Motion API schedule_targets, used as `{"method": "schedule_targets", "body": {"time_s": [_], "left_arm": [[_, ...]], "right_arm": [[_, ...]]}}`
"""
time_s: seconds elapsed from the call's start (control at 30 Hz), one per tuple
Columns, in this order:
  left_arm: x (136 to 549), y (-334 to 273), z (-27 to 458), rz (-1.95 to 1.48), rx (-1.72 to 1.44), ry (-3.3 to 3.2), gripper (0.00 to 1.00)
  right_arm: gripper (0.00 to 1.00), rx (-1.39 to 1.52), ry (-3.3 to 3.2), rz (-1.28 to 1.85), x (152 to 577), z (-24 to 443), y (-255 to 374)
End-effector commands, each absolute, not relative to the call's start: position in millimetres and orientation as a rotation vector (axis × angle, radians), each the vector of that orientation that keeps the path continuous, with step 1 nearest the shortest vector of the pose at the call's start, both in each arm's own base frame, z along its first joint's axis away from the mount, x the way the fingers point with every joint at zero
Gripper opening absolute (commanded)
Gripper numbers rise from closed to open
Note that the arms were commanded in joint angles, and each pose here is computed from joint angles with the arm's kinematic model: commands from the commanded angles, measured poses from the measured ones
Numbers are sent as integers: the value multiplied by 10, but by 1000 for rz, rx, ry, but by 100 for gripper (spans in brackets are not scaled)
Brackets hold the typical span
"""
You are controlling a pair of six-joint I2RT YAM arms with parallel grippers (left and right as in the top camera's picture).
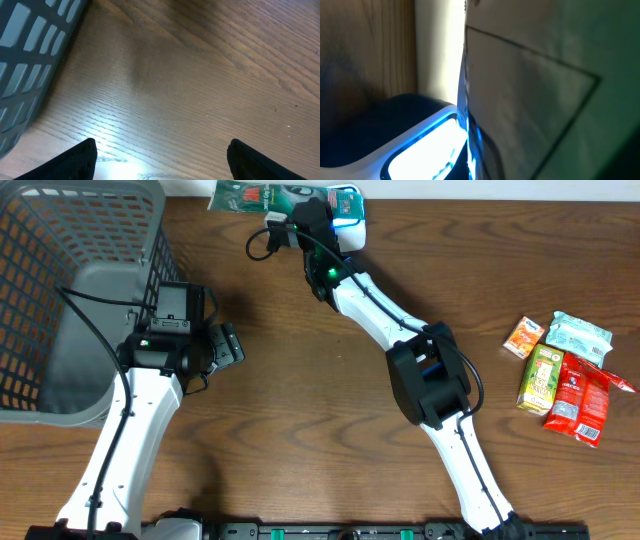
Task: Scan the item barcode
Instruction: 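Carry the gloves pack up to the white scanner with right gripper, then move the gloves pack right and lower it beside the snacks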
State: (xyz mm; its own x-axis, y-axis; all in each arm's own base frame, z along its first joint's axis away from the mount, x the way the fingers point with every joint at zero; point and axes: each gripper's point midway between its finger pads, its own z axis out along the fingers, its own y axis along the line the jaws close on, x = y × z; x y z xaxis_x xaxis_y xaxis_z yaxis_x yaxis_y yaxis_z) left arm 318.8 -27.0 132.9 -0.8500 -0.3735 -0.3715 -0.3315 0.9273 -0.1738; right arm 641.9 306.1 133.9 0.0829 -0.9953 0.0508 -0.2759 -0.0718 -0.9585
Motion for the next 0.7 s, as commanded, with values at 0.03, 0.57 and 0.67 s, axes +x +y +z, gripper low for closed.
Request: {"method": "schedule_targets", "body": {"time_s": [0.03,0.57,0.67], "left_arm": [[3176,-243,1359,-134,-520,2671,84],[3176,-243,1359,-134,-520,2671,84],[3176,-243,1359,-134,-520,2671,84]], "right_arm": [[1,-1446,1349,-1038,6481,1382,2989],[1,-1002,1550,-627,6252,2534,2875],[1,-930,1666,-539,6080,2700,2721]]}}
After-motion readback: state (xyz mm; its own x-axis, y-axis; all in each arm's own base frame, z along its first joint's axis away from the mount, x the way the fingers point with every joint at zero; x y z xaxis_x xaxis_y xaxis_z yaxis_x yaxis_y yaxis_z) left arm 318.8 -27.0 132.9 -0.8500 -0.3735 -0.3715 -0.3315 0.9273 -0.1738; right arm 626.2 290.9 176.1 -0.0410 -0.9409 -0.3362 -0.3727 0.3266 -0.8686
